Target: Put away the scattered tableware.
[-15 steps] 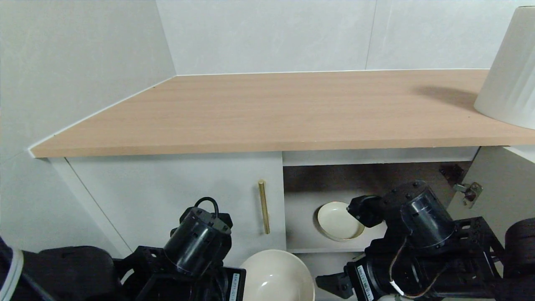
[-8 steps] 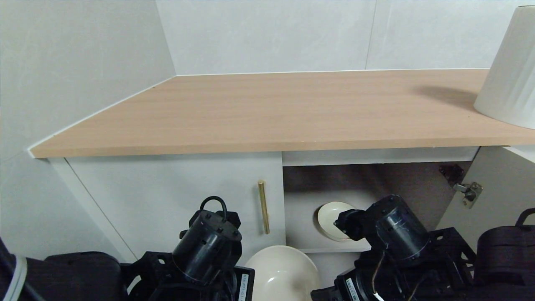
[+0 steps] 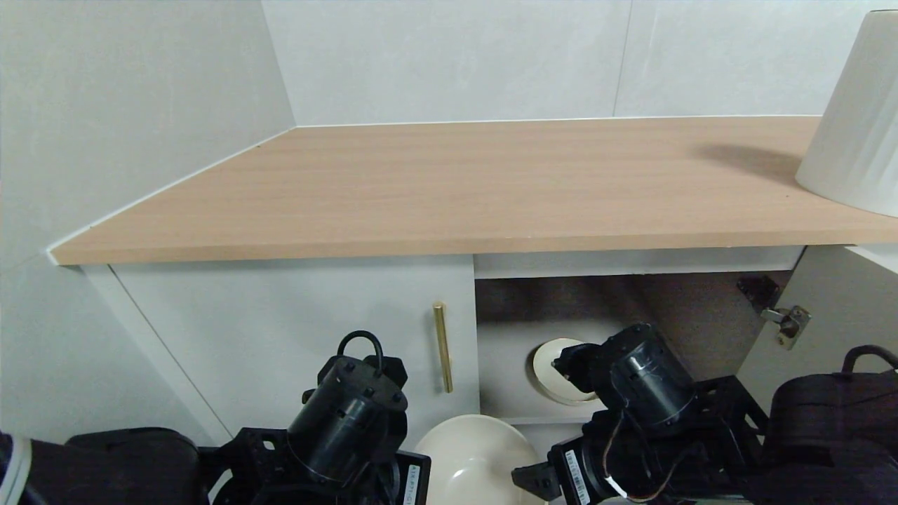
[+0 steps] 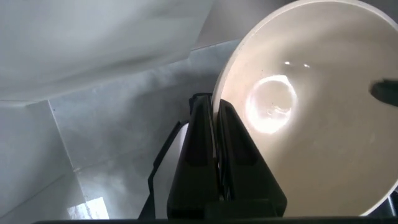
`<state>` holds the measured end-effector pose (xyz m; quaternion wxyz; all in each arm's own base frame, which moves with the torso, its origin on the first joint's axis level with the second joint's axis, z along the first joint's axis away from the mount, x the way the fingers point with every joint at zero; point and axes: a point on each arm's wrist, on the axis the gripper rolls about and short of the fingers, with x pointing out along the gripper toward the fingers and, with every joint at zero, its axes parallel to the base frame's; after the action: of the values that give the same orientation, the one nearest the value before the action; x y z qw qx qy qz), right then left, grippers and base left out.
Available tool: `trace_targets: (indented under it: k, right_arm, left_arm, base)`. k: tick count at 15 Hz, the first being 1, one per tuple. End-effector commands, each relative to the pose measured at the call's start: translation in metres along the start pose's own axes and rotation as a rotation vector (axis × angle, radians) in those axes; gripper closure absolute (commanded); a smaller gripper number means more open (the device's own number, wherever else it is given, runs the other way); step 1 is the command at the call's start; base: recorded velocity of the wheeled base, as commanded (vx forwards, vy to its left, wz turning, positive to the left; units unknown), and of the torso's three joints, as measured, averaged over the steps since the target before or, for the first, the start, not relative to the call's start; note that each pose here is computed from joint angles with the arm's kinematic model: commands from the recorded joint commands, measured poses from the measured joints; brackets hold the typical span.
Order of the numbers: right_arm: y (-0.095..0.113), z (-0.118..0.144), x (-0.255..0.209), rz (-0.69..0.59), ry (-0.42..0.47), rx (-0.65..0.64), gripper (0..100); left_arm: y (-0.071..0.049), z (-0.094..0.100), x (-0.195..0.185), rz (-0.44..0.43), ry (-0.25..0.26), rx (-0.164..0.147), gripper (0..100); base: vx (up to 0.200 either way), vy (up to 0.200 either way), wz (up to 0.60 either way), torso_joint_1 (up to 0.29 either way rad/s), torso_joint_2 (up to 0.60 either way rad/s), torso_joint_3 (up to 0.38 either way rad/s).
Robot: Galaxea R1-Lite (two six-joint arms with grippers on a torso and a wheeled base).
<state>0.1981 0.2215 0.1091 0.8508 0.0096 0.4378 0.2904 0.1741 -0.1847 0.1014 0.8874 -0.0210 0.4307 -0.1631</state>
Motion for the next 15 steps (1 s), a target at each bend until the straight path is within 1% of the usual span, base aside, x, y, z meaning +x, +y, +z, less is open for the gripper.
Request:
trace_targets:
  k: [1,2,3,15]
  right_arm:
    - [-0.0007,-0.0003,0.0035,-0.004,0.007,0.002,0]
    - [-0.0007,-0.0003,0.0035,-0.004,0.007,0.002,0]
    - [-0.0007,-0.0003,0.0035,-0.004,0.007,0.002,100]
    - [-0.0009,-0.0007,0.0036,-0.005,0.009,0.002,100]
  left_arm:
    - [-0.0005,-0.0003,-0.0008,-0.003,-0.002,0.001,100]
    - [-0.0005,-0.0003,-0.0008,-0.003,-0.002,0.002,100]
    - [-0.0007,-0.001,-0.0004,-0.002,0.001,0.004,100]
    - [-0.0006,-0.0013,0.0,-0.001,0.004,0.003,100]
  base:
    - [0.0,0.0,0.0,0.0,0.0,0.0]
    - [0.0,0.0,0.0,0.0,0.0,0.0]
    - [0.0,0.0,0.0,0.0,0.0,0.0]
    - [0.0,0.0,0.0,0.0,0.0,0.0]
